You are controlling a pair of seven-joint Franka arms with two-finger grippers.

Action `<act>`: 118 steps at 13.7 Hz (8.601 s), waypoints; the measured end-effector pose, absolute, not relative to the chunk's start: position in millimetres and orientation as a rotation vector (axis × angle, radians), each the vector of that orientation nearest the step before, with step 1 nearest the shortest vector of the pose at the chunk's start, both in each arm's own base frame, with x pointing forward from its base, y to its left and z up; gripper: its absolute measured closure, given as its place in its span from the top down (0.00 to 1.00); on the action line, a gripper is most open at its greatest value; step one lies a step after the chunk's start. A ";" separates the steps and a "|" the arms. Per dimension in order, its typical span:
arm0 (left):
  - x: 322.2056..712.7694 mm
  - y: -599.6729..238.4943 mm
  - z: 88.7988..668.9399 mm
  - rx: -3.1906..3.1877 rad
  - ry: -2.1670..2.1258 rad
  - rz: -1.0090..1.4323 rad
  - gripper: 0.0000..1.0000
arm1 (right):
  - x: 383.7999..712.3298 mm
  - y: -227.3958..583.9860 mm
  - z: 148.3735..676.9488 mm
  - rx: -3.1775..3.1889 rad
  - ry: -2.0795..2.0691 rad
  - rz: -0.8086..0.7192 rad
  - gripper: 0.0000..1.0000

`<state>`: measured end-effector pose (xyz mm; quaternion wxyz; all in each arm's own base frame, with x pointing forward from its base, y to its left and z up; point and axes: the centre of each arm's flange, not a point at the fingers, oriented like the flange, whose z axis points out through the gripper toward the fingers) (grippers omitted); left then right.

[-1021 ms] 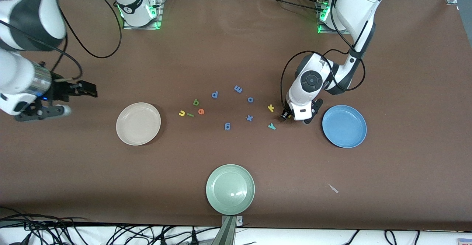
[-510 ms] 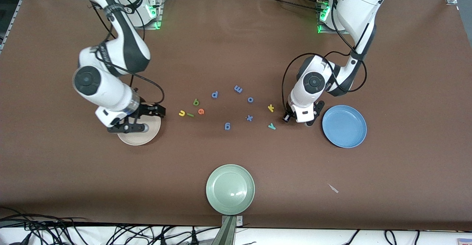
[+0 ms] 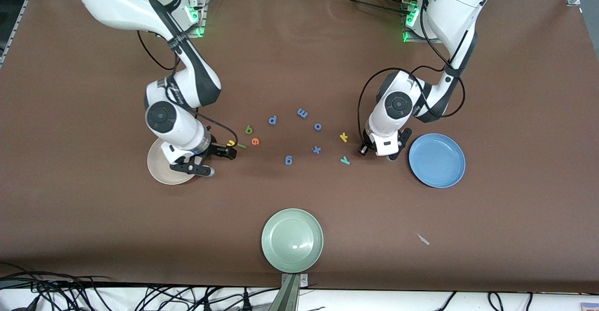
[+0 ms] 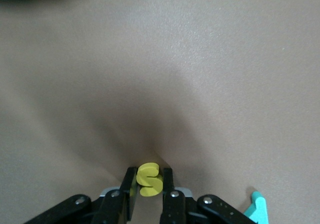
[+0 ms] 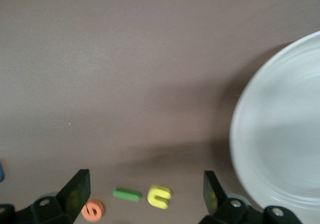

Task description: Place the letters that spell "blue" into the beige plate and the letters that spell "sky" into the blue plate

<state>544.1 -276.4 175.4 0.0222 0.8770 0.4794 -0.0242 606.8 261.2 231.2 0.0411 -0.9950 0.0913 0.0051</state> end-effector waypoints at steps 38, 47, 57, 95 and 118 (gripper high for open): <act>522.5 -355.3 174.1 3.087 0.651 -0.179 0.84 | 550.7 247.9 174.1 -3.120 0.273 0.065 0.56; 525.5 -361.7 174.0 3.042 0.720 -0.156 0.23 | 551.1 244.7 178.0 -3.122 0.272 0.057 0.28; 590.8 -274.5 282.6 3.261 0.553 -0.254 0.23 | 597.8 142.3 246.2 -3.179 -0.011 0.097 0.30; 612.7 -351.2 182.3 3.018 0.621 -0.158 0.72 | 555.3 316.3 175.3 -3.130 0.361 0.038 0.48; 605.5 -356.3 173.9 3.039 0.669 -0.178 0.26 | 574.3 236.1 241.9 -3.156 0.328 0.181 0.59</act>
